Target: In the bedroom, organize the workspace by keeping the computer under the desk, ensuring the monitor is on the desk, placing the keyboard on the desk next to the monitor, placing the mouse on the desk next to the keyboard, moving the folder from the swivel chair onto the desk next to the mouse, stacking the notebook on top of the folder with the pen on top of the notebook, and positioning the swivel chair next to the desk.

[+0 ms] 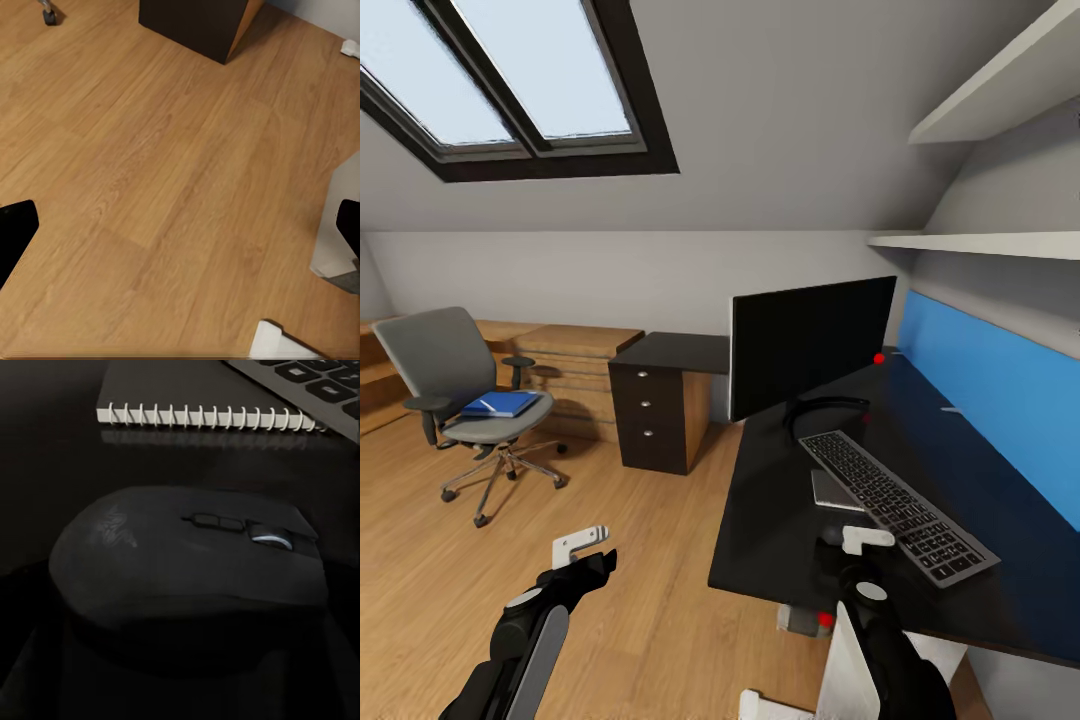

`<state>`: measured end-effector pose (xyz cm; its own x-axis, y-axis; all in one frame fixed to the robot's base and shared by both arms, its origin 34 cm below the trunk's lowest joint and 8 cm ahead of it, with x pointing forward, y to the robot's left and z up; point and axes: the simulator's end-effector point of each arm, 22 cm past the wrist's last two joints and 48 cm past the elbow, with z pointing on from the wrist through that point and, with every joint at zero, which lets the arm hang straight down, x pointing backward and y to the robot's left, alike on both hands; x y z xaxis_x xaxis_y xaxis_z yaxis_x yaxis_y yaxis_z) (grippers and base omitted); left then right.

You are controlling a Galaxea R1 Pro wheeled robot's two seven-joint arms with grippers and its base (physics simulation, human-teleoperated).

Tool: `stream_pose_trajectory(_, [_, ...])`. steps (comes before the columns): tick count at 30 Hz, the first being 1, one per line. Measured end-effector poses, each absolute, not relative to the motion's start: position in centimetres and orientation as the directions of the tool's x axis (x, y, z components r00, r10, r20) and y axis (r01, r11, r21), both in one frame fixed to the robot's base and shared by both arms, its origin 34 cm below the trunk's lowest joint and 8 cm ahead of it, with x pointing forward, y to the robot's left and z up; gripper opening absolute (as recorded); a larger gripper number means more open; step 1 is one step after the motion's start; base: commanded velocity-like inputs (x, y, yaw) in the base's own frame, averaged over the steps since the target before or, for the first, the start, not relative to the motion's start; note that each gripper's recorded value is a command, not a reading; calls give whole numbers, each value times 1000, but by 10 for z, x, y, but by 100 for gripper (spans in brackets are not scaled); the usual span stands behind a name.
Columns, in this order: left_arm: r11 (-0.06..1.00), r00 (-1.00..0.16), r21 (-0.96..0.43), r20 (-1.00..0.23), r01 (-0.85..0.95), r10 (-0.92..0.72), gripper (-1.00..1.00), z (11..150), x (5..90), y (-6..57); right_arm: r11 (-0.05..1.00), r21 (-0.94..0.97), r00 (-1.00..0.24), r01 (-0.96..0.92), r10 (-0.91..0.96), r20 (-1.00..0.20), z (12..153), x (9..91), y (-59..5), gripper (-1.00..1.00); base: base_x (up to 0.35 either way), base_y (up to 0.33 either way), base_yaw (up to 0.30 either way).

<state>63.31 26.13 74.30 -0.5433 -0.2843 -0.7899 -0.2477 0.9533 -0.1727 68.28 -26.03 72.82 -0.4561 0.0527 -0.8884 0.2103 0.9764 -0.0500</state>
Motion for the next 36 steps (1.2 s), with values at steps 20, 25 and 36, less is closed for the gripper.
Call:
stream_pose_trajectory(20, [953, -536, -174, -795, -247, -284, 100, 747, 634, 262, 985, -52, -473, 167, 34, -881, 729, 683, -237, -100, -145, 268, 0])
stream_pose_trajectory(25, [953, -510, -180, -812, -245, -284, 100, 761, 637, 265, 994, -21, -548, 106, 41, -836, 756, 677, -198, -100, -1, 331, 0])
stream_pose_trajectory(36, [952, -507, -181, -814, -245, -285, 100, 763, 637, 266, 1000, 26, -527, 6, 25, -850, 867, 718, -154, -100, 0, 331, 0])
